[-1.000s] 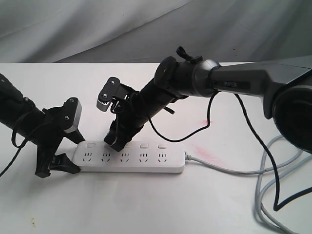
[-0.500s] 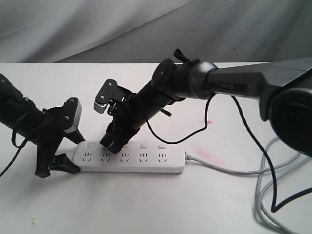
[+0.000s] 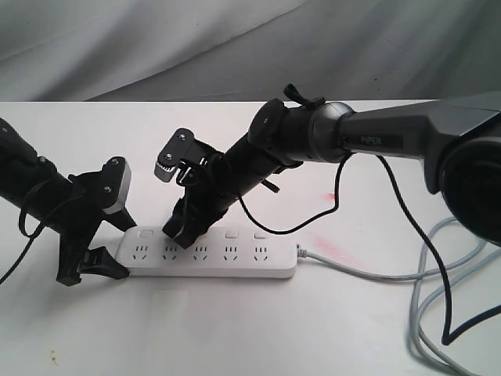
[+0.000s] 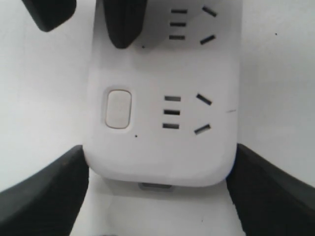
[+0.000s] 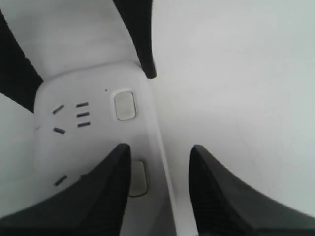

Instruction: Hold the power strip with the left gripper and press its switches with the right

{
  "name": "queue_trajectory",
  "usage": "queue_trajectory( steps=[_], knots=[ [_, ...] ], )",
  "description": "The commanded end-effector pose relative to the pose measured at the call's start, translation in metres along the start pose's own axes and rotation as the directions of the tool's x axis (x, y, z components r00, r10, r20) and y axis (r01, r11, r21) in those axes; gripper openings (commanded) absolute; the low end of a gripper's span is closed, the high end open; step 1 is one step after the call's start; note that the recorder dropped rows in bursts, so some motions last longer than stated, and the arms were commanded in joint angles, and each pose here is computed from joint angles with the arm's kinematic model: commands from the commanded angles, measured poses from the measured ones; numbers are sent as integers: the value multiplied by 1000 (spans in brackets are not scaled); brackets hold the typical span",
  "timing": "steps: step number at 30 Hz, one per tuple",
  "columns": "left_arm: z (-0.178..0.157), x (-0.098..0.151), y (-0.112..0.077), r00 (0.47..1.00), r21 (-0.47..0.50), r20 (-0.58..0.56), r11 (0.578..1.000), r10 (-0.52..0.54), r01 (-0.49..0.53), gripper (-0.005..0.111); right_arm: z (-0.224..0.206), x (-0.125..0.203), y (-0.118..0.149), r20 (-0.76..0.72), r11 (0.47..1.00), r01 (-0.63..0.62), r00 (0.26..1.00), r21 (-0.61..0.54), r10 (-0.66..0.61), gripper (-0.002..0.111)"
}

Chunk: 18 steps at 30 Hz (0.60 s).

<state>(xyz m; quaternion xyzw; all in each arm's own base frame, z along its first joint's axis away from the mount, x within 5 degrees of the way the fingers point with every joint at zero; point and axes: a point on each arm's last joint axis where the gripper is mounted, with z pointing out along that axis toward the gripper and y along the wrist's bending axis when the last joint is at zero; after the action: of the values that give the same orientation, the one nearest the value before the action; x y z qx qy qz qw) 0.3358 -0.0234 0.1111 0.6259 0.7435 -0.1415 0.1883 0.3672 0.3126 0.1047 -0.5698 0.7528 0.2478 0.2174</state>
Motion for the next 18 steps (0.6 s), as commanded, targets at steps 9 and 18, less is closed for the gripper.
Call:
queue_trajectory(
  steps=[9, 18],
  knots=[
    [1, -2, 1, 1000, 1, 3, 1000, 6, -6, 40, 13, 33, -5, -131, 998, 53, 990, -31, -57, 37],
    [1, -2, 1, 1000, 1, 3, 1000, 6, -6, 40, -21, 0, -1, -19, 998, 52, 999, 25, -51, 37]
  ],
)
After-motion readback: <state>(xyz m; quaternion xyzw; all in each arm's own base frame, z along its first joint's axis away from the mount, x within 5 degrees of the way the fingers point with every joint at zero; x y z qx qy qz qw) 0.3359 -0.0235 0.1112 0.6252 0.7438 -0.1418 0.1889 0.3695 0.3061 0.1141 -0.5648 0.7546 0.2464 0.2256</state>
